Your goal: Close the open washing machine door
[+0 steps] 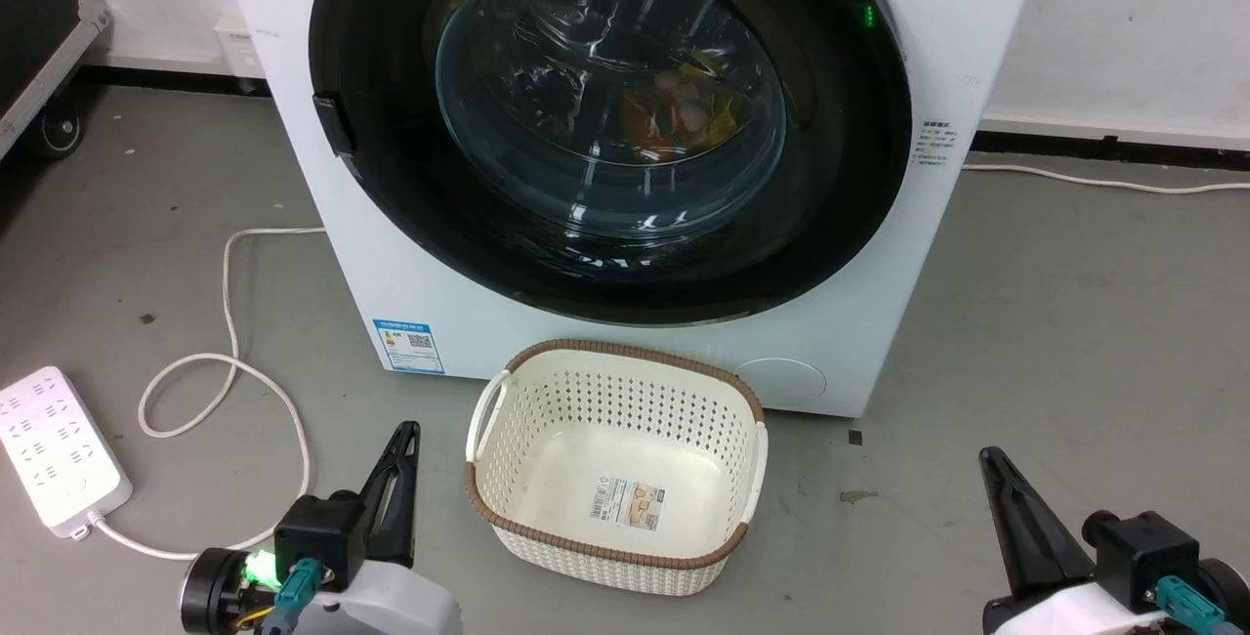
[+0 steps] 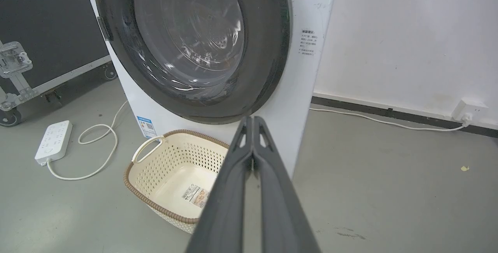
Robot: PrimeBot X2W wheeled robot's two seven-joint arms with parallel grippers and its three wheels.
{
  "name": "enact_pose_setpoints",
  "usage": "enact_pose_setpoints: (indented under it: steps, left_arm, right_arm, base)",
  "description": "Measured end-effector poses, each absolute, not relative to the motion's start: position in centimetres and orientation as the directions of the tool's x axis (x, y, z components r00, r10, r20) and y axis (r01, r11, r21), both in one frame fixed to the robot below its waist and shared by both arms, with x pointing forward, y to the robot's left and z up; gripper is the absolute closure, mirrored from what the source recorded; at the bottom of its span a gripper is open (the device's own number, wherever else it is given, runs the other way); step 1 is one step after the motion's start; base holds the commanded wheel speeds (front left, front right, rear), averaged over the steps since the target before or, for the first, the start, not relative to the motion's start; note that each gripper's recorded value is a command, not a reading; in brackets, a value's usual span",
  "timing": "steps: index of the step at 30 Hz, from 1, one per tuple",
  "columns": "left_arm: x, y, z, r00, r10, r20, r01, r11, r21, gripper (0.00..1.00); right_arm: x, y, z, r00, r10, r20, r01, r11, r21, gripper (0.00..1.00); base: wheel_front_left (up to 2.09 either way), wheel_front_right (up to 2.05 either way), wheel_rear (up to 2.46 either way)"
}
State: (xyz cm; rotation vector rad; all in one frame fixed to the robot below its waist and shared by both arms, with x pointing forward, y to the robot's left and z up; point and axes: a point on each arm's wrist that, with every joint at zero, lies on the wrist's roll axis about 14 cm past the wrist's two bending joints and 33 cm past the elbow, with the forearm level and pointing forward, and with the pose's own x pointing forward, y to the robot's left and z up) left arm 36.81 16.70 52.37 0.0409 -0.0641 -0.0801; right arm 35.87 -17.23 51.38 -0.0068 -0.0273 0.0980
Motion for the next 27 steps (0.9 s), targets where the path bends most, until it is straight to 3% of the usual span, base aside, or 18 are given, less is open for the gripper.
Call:
enact_pose_setpoints:
  steps: [27]
  left_arm:
    - [37.21, 17.05, 52.77, 0.998, -0.05, 0.043, 0.048, 0.998, 0.039, 1.0]
  right_arm:
    - [36.36, -16.73, 51.79, 0.994, 0.112, 0.009, -0.112, 0.993, -0.023, 1.0]
  base:
    - [0.0, 0.0, 0.0]
